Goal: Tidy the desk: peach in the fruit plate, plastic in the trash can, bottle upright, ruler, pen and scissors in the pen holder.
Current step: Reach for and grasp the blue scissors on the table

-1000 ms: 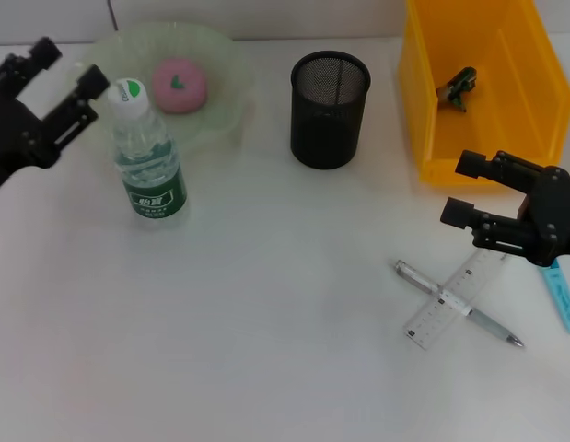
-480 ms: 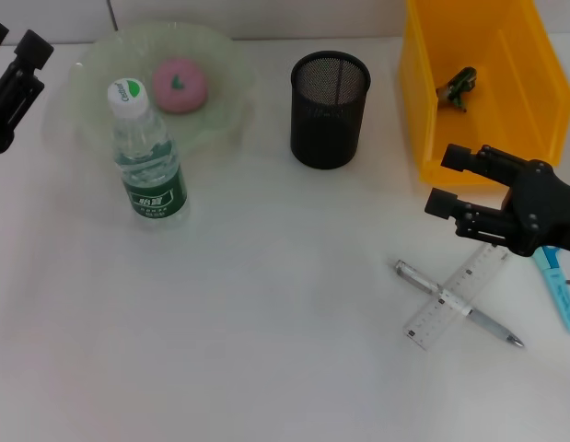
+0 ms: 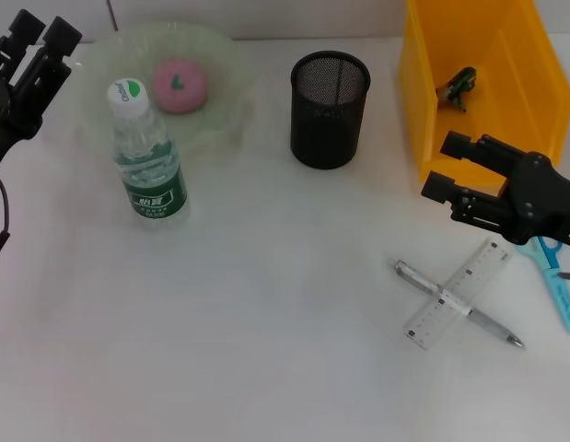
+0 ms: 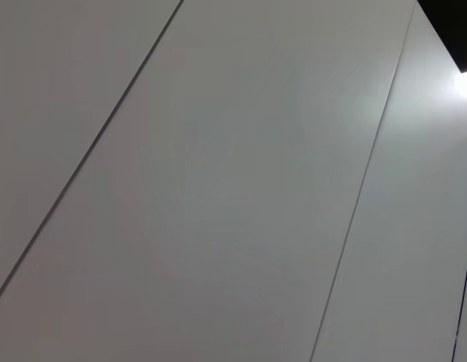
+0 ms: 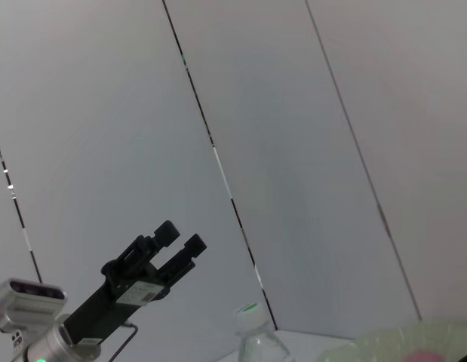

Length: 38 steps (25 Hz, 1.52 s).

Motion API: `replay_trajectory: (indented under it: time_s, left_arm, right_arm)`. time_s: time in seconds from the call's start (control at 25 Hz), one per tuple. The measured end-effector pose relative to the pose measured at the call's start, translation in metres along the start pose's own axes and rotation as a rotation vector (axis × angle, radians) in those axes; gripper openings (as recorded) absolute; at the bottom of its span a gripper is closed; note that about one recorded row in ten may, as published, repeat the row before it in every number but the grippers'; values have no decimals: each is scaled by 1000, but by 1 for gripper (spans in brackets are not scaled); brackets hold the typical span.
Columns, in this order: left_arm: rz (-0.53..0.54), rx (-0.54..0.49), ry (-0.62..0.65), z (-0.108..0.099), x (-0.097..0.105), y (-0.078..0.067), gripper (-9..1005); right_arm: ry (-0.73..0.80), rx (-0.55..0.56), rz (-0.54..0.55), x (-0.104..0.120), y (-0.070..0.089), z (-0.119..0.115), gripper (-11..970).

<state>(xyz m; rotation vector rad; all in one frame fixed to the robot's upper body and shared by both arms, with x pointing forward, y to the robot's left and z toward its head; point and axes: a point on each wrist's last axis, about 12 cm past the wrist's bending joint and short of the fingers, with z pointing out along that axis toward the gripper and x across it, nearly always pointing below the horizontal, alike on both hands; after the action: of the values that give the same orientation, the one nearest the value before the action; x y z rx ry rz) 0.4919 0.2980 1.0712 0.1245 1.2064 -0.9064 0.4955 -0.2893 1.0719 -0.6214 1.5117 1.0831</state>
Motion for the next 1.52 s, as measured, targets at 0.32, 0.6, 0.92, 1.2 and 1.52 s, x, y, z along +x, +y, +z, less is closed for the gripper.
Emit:
replay_trajectory:
  time_s: [0.32, 0.6, 0.92, 1.2, 1.52]
  left_arm:
    - [-14, 16, -5, 4, 1, -2, 731]
    - [45, 30, 35, 16, 12, -4, 733]
    - [107, -2, 132, -1, 16, 1, 734]
    - [124, 113, 346, -13, 8, 6, 730]
    - [100, 390, 736, -8, -9, 6, 725]
  right_arm:
    - [-37, 55, -13, -3, -5, -3, 778]
    - [-77, 70, -20, -4, -6, -2, 777]
    - [-133, 105, 70, -18, -14, -20, 776]
    - [-94, 34, 132, -48, -18, -48, 775]
    - [194, -102, 100, -104, -10, -74, 774]
